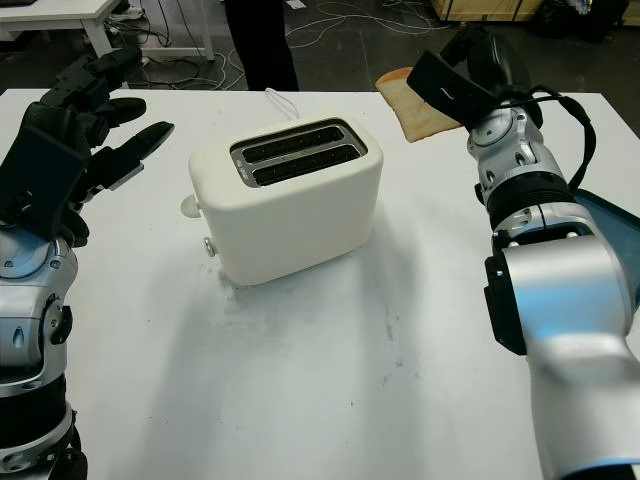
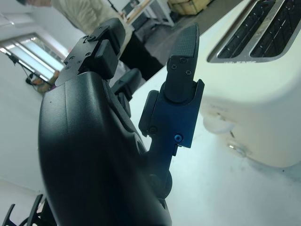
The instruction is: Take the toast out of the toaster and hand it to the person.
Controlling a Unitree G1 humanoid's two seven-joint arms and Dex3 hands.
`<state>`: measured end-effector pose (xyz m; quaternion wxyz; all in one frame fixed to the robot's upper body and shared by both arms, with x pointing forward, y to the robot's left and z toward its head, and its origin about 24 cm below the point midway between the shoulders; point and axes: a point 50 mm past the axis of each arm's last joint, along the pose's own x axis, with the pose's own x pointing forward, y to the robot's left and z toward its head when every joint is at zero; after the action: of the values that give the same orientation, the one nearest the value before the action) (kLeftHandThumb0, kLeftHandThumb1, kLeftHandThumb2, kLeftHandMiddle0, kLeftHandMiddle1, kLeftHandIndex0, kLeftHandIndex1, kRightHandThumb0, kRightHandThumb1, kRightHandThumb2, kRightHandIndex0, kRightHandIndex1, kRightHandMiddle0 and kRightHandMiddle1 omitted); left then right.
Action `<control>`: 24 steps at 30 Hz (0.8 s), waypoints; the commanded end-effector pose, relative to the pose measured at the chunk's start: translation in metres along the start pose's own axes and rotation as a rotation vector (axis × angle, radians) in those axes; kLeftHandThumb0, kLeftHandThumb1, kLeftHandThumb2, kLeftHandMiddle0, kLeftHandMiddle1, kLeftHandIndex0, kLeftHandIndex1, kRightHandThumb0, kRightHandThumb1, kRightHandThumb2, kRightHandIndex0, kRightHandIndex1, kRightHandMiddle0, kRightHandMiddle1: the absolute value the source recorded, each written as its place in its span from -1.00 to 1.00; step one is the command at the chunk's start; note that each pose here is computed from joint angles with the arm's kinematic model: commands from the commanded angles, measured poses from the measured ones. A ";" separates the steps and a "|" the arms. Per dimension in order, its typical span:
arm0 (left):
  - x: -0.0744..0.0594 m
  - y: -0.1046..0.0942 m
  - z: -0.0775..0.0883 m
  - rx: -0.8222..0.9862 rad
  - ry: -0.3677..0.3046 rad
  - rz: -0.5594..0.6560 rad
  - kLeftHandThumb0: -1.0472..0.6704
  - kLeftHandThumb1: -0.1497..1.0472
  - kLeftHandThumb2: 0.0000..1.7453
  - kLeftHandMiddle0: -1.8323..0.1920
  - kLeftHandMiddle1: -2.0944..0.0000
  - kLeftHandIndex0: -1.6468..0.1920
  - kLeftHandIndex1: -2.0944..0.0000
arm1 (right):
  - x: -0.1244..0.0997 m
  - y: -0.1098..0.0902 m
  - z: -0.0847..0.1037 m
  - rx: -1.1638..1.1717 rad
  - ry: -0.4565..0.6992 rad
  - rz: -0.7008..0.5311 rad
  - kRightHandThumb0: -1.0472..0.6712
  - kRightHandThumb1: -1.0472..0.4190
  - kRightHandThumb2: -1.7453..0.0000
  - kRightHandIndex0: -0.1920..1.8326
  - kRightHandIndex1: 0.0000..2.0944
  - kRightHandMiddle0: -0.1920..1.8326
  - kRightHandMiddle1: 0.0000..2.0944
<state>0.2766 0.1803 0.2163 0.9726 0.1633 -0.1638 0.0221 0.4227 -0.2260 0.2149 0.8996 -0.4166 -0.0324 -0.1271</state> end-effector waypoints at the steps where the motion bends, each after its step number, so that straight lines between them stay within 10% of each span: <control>1: -0.001 0.001 0.001 0.011 -0.005 0.004 -0.33 0.79 -0.83 0.73 0.16 0.45 0.76 | -0.001 0.001 -0.002 0.006 0.002 0.006 -0.05 -0.83 0.65 -0.24 0.67 -0.30 0.37; 24: -0.002 0.001 0.000 0.000 -0.001 0.007 -0.34 0.79 -0.83 0.75 0.15 0.45 0.76 | 0.000 0.001 -0.001 -0.005 0.005 0.009 -0.11 -0.83 0.64 -0.17 0.67 -0.38 0.57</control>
<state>0.2765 0.1805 0.2164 0.9727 0.1626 -0.1640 0.0225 0.4228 -0.2254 0.2144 0.8972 -0.4223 -0.0315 -0.1255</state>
